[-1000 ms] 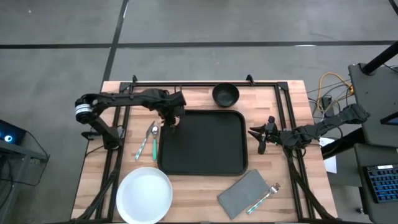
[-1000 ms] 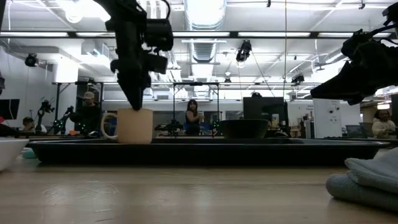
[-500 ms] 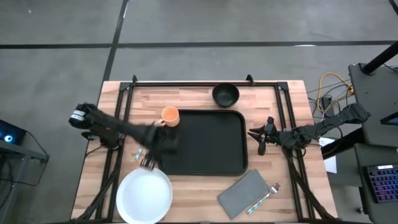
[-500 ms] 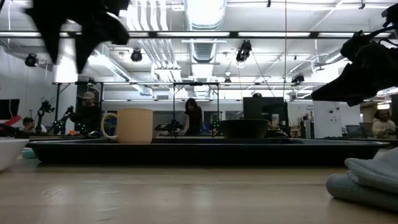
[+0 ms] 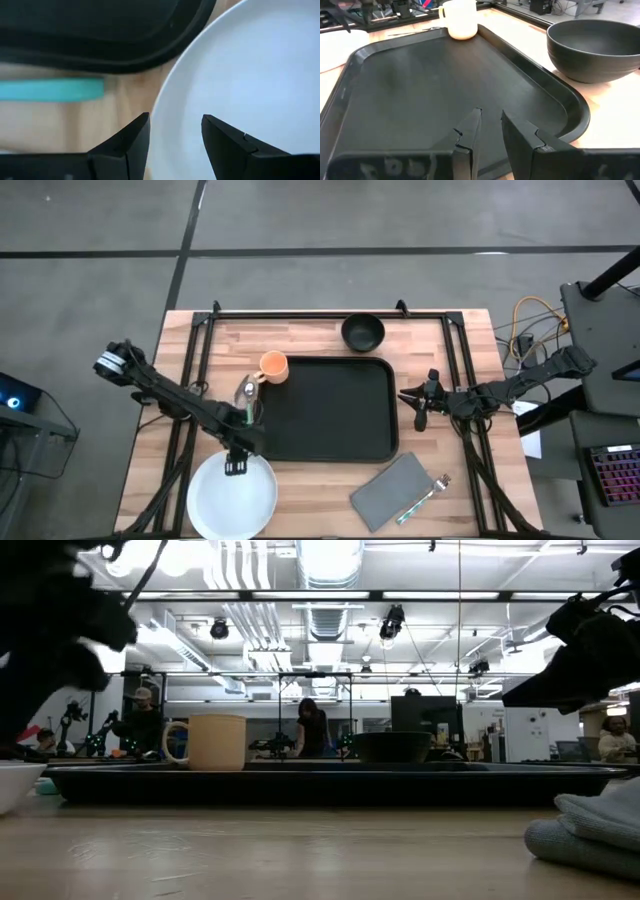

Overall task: Set up tray
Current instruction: Put the plate on the black serving tray to the bottom left of the yellow mug

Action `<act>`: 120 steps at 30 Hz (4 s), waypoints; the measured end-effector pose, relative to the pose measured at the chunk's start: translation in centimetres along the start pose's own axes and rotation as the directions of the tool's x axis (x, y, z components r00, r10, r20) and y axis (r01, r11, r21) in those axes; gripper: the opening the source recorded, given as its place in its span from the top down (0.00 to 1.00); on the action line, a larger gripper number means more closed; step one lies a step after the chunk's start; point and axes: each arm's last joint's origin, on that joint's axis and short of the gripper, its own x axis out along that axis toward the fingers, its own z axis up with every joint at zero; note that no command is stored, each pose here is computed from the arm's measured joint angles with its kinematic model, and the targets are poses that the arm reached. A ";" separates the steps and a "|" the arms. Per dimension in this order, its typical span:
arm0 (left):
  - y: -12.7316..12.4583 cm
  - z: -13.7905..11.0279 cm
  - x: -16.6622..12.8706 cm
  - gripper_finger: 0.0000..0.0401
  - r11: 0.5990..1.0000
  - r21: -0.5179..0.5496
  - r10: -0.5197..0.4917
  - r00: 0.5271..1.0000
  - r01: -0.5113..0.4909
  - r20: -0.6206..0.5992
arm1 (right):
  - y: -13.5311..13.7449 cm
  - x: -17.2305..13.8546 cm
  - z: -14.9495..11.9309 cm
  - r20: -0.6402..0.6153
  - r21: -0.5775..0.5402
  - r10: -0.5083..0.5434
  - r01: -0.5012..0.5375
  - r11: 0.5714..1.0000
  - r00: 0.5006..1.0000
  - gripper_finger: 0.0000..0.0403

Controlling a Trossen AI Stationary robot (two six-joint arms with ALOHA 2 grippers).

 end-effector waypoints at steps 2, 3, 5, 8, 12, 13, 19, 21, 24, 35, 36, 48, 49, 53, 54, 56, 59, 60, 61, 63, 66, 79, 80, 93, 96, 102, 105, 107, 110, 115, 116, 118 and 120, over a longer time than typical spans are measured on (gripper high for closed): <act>0.4 -1.0 0.7 0.60 0.999 -0.048 -0.016 1.000 0.016 0.010 | 0.0 0.0 0.0 -0.005 -0.003 0.013 -0.013 1.000 1.000 0.83; 0.7 -1.4 1.0 0.60 0.998 -0.062 -0.013 1.000 0.014 0.005 | 0.0 0.0 0.0 -0.006 -0.003 0.015 -0.015 1.000 1.000 0.83; 1.2 -2.2 1.8 0.60 0.996 -0.089 -0.004 1.000 0.003 -0.009 | 0.0 0.0 0.0 -0.006 -0.004 0.015 -0.015 1.000 1.000 0.83; 1.8 -2.9 2.9 0.60 0.993 -0.120 0.005 1.000 -0.007 -0.016 | 0.0 0.0 0.0 -0.006 -0.004 0.015 -0.015 1.000 1.000 0.83; 2.2 -3.0 4.0 0.60 0.992 -0.125 0.003 1.000 -0.004 -0.014 | 0.0 0.0 0.0 -0.006 -0.006 0.015 -0.015 1.000 1.000 0.83; 2.2 -3.0 4.2 0.60 0.992 -0.125 0.005 1.000 -0.008 -0.017 | 0.0 0.0 0.0 -0.006 -0.006 0.015 -0.015 1.000 1.000 0.83; 2.2 -2.9 4.2 0.73 0.991 -0.127 0.029 0.999 -0.031 -0.014 | 0.0 0.0 0.0 -0.005 -0.009 0.015 -0.015 1.000 1.000 0.83; 2.2 -2.9 4.2 0.87 0.992 -0.126 0.030 1.000 -0.031 -0.007 | 0.0 0.0 0.0 -0.006 -0.010 0.015 -0.015 1.000 1.000 0.83; 1.9 -2.4 4.2 0.97 0.991 -0.128 -0.023 0.999 0.026 0.025 | 0.0 0.0 0.0 -0.006 -0.010 0.015 -0.015 1.000 1.000 0.83; -0.7 -0.3 0.9 1.00 0.987 -0.085 -0.135 0.990 0.139 0.044 | 0.1 0.0 0.0 -0.003 -0.004 0.015 -0.015 1.000 1.000 0.83; -1.0 0.0 0.2 1.00 0.987 -0.083 -0.138 0.989 0.141 0.044 | 0.1 0.0 0.0 -0.003 -0.004 0.015 -0.015 1.000 1.000 0.83; 2.1 6.2 -7.5 1.00 0.968 -0.218 -0.049 0.944 0.126 0.325 | 0.1 0.0 0.2 0.018 0.013 0.021 -0.021 1.000 1.000 0.83; 2.9 6.7 -8.1 1.00 0.965 -0.234 -0.030 0.935 0.118 0.352 | 0.1 0.0 0.3 0.019 0.013 0.021 -0.022 1.000 1.000 0.83; 6.6 8.2 -9.7 1.00 0.946 -0.310 0.049 0.909 0.090 0.415 | 0.1 0.0 0.3 0.019 0.013 0.021 -0.021 1.000 1.000 0.83; 7.4 8.5 -10.0 1.00 0.945 -0.320 0.076 0.903 0.070 0.422 | 0.1 0.0 0.2 0.019 0.013 0.021 -0.022 1.000 1.000 0.83; 8.9 9.2 -10.0 1.00 0.942 -0.334 0.131 0.897 0.019 0.421 | 0.1 0.0 0.3 0.019 0.013 0.021 -0.022 1.000 1.000 0.83; 10.4 10.7 -9.6 1.00 0.942 -0.328 0.201 0.892 -0.064 0.404 | 0.2 0.0 0.3 0.020 0.014 0.022 -0.023 1.000 1.000 0.83; 10.6 11.3 -9.3 1.00 0.943 -0.321 0.218 0.889 -0.087 0.402 | 0.2 0.0 0.3 0.022 0.015 0.022 -0.023 1.000 1.000 0.83; 10.8 12.0 -9.0 1.00 0.946 -0.306 0.233 0.884 -0.109 0.405 | 0.2 0.0 0.3 0.022 0.016 0.023 -0.023 1.000 0.999 0.83; 10.9 13.4 -8.2 1.00 0.947 -0.286 0.259 0.879 -0.148 0.401 | 0.2 0.0 0.3 0.025 0.018 0.024 -0.025 1.000 0.999 0.83; 11.3 15.4 -7.3 1.00 0.952 -0.250 0.266 0.888 -0.180 0.376 | 0.2 0.0 0.3 0.027 0.020 0.025 -0.026 0.999 0.999 0.83; 15.2 18.3 -8.2 1.00 0.936 -0.208 0.337 0.894 -0.284 0.295 | 0.2 0.0 0.4 0.029 0.029 0.028 -0.029 0.999 0.999 0.83; 15.5 18.2 -8.3 1.00 0.935 -0.211 0.337 0.897 -0.284 0.286 | 0.2 0.0 0.4 0.028 0.029 0.028 -0.029 0.999 0.999 0.83; 16.5 17.8 -6.6 1.00 0.935 -0.154 0.353 0.891 -0.321 0.285 | 0.2 0.0 0.4 0.028 0.028 0.028 -0.029 0.999 0.999 0.83; 16.7 18.0 -6.3 1.00 0.933 -0.145 0.360 0.877 -0.330 0.318 | 0.2 0.0 0.4 0.028 0.029 0.028 -0.029 0.999 0.999 0.83; 17.3 17.5 -4.8 1.00 0.931 -0.155 0.364 0.876 -0.331 0.318 | 0.2 0.0 0.4 0.028 0.028 0.028 -0.029 0.999 0.999 0.83; 17.7 17.3 -4.2 1.00 0.921 -0.178 0.387 0.862 -0.346 0.327 | 0.2 0.0 0.4 0.028 0.025 0.028 -0.029 0.999 0.999 0.83; 17.8 17.5 -4.1 1.00 0.918 -0.186 0.395 0.850 -0.350 0.348 | 0.2 0.0 0.4 0.028 0.025 0.028 -0.029 0.999 0.999 0.83; 18.1 17.5 -3.7 1.00 0.913 -0.187 0.407 0.836 -0.363 0.368 | 0.2 0.0 0.4 0.028 0.028 0.028 -0.029 0.999 0.999 0.83; 18.9 17.1 -3.3 0.98 0.904 -0.187 0.427 0.833 -0.384 0.352 | 0.2 0.0 0.4 0.028 0.028 0.029 -0.030 0.999 0.999 0.83; 19.0 17.0 -3.3 0.97 0.902 -0.185 0.432 0.832 -0.391 0.349 | 0.2 0.0 0.4 0.028 0.029 0.029 -0.030 0.999 0.999 0.83; 19.0 16.9 -3.3 0.93 0.900 -0.179 0.436 0.832 -0.397 0.343 | 0.2 0.0 0.4 0.025 0.029 0.037 -0.038 0.999 0.999 0.83; 19.0 17.0 -3.4 0.89 0.897 -0.177 0.442 0.831 -0.405 0.339 | 0.3 0.0 0.3 0.019 0.028 0.052 -0.052 0.998 0.998 0.83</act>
